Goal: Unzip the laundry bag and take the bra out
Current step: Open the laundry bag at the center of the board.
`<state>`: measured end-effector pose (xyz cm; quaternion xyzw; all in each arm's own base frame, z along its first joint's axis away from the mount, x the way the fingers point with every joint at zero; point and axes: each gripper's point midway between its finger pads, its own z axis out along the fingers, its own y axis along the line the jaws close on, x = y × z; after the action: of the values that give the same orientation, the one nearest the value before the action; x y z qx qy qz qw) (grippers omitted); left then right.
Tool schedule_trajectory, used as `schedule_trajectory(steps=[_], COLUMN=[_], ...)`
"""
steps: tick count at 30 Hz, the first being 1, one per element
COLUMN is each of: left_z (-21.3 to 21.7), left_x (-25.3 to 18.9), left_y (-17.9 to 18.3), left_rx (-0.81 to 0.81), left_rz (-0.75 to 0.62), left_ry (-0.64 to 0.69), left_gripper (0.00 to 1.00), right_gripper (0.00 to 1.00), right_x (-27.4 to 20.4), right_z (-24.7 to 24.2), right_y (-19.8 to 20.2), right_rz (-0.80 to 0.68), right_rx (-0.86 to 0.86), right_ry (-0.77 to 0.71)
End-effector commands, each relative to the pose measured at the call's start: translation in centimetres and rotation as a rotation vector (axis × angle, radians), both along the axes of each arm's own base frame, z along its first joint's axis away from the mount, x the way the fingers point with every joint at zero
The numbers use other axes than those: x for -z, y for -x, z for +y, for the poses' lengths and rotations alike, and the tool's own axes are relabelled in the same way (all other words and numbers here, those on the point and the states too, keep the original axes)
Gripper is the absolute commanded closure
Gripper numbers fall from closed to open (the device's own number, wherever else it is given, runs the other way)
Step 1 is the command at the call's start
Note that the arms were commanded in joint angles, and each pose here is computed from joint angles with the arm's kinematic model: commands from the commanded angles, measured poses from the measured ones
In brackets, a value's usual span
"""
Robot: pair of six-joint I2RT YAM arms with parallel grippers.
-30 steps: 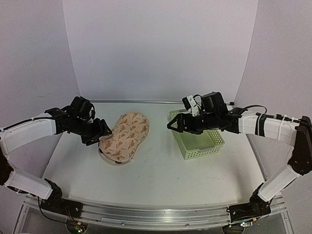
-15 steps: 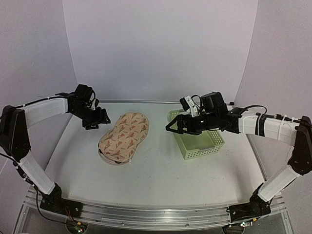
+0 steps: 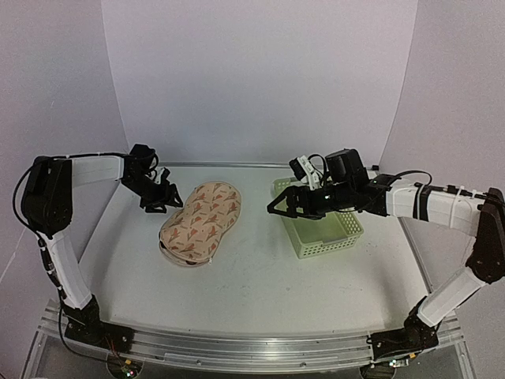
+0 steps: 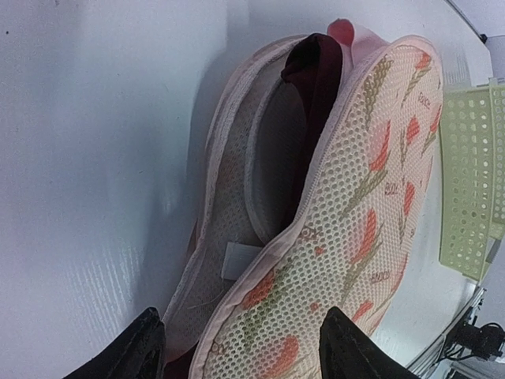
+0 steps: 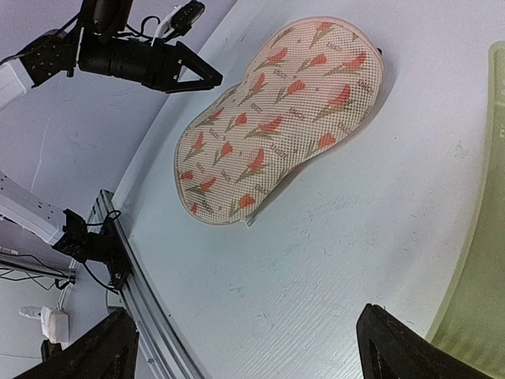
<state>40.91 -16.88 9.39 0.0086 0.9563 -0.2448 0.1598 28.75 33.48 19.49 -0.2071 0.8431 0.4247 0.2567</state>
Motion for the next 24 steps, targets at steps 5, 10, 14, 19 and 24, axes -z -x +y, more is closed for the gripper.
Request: schedule_trajectory(steps=[5, 10, 14, 19, 24], left_z=[-1.6, -1.6, -1.7, -1.7, -1.9], left_x=[0.1, 0.9, 0.6, 0.2, -0.1], left_y=[-1.2, -1.2, -1.2, -1.0, -0.4], left_rx=[0.087, 0.089, 0.096, 0.090, 0.092], left_rz=[-0.034, -0.016, -0.022, -0.024, -0.022], left_ry=[0.081, 0.100, 0.113, 0.125, 0.147], left_gripper=[0.38, 0.45, 0.56, 0.67, 0.83], right_gripper=[0.02, 0.02, 0.02, 0.02, 0.02], right_x=[-2.9, -3.1, -2.9, -2.7, -2.6], right_z=[0.4, 0.5, 0.6, 0.8, 1.0], right_y=[-0.1, -0.2, -0.2, -0.2, -0.2], right_rz=[-0.049, -0.047, -0.039, -0.030, -0.027], right_rx=[-0.014, -0.015, -0.018, -0.026, -0.035], right_ry=[-0.070, -0.073, -0.073, -0.074, -0.076])
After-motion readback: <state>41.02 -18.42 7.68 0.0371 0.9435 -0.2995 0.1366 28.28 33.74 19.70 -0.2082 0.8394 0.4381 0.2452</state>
